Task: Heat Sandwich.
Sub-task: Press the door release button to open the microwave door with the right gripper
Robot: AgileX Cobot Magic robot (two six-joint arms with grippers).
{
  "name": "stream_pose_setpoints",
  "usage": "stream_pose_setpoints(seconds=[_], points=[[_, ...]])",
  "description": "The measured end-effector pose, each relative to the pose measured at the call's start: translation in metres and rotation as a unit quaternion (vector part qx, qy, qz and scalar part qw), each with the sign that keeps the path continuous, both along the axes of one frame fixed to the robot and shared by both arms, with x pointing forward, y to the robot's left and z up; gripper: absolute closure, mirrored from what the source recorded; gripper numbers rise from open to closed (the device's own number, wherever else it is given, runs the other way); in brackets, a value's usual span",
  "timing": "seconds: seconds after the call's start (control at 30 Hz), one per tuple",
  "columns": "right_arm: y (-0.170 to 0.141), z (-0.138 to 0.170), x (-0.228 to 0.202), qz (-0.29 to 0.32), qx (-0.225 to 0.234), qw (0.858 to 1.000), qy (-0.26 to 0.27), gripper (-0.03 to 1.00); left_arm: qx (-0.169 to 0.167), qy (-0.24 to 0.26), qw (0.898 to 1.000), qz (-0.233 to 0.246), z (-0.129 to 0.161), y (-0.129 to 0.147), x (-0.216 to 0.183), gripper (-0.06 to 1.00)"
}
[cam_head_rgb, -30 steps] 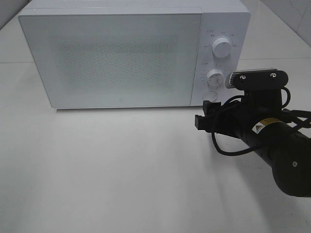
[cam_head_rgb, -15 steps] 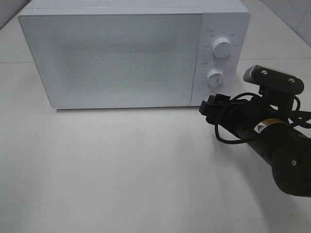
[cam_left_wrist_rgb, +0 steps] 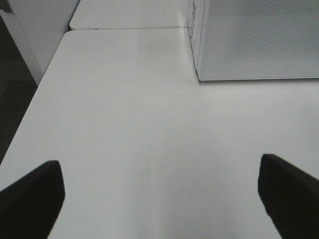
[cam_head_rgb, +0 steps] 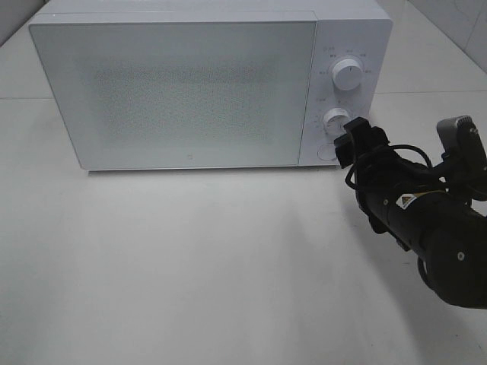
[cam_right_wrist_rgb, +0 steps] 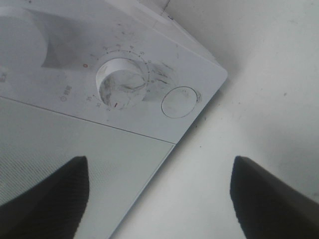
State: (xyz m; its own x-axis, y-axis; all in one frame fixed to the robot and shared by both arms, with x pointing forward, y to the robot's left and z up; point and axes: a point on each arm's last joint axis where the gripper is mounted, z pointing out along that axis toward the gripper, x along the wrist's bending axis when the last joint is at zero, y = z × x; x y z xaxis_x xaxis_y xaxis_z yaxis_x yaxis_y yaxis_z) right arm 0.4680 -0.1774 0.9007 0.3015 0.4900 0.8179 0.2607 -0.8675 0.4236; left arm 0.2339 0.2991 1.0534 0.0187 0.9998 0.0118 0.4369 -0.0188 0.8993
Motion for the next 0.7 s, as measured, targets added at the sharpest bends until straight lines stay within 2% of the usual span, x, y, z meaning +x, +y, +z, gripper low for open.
stream_pose_setpoints(seconds=[0.07, 0.1, 0.13, 0.2, 0.23, 0.27, 0.4, 0.57, 0.67, 0.7], points=[[0.0010, 0.0002, 0.0000, -0.010, 0.037, 0.999, 0.003, 0.20, 0.000, 0.000, 1.000, 0.000, 0.0000, 0.0000, 0.0000, -0.05], [0.0010, 0.0002, 0.0000, -0.010, 0.037, 0.999, 0.003, 0.20, 0.000, 0.000, 1.000, 0.000, 0.0000, 0.0000, 0.0000, -0.05], [0.0018, 0.0003, -0.0001, -0.020, 0.073, 0.997, 0.006, 0.20, 0.000, 0.000, 1.000, 0.000, 0.0000, 0.0000, 0.0000, -0.05], [0.0027, 0.0005, -0.0001, -0.028, 0.104, 0.994, 0.008, 0.20, 0.000, 0.000, 1.000, 0.000, 0.0000, 0.0000, 0.0000, -0.05], [0.0035, 0.0006, -0.0002, -0.036, 0.134, 0.990, 0.012, 0.20, 0.000, 0.000, 1.000, 0.000, 0.0000, 0.0000, 0.0000, -0.05], [0.0035, 0.0006, -0.0002, -0.036, 0.134, 0.990, 0.012, 0.20, 0.000, 0.000, 1.000, 0.000, 0.0000, 0.0000, 0.0000, -0.05], [0.0046, -0.0003, -0.0008, -0.057, 0.197, 0.978, 0.025, 0.23, 0.000, 0.000, 1.000, 0.000, 0.0000, 0.0000, 0.0000, -0.05], [0.0049, -0.0023, -0.0017, -0.068, 0.218, 0.973, 0.041, 0.30, 0.000, 0.000, 1.000, 0.000, 0.0000, 0.0000, 0.0000, -0.05], [0.0050, -0.0036, -0.0023, -0.075, 0.232, 0.969, 0.050, 0.39, 0.000, 0.000, 1.000, 0.000, 0.0000, 0.0000, 0.0000, -0.05], [0.0051, -0.0044, -0.0027, -0.078, 0.237, 0.967, 0.055, 0.47, 0.000, 0.000, 1.000, 0.000, 0.0000, 0.0000, 0.0000, -0.05]])
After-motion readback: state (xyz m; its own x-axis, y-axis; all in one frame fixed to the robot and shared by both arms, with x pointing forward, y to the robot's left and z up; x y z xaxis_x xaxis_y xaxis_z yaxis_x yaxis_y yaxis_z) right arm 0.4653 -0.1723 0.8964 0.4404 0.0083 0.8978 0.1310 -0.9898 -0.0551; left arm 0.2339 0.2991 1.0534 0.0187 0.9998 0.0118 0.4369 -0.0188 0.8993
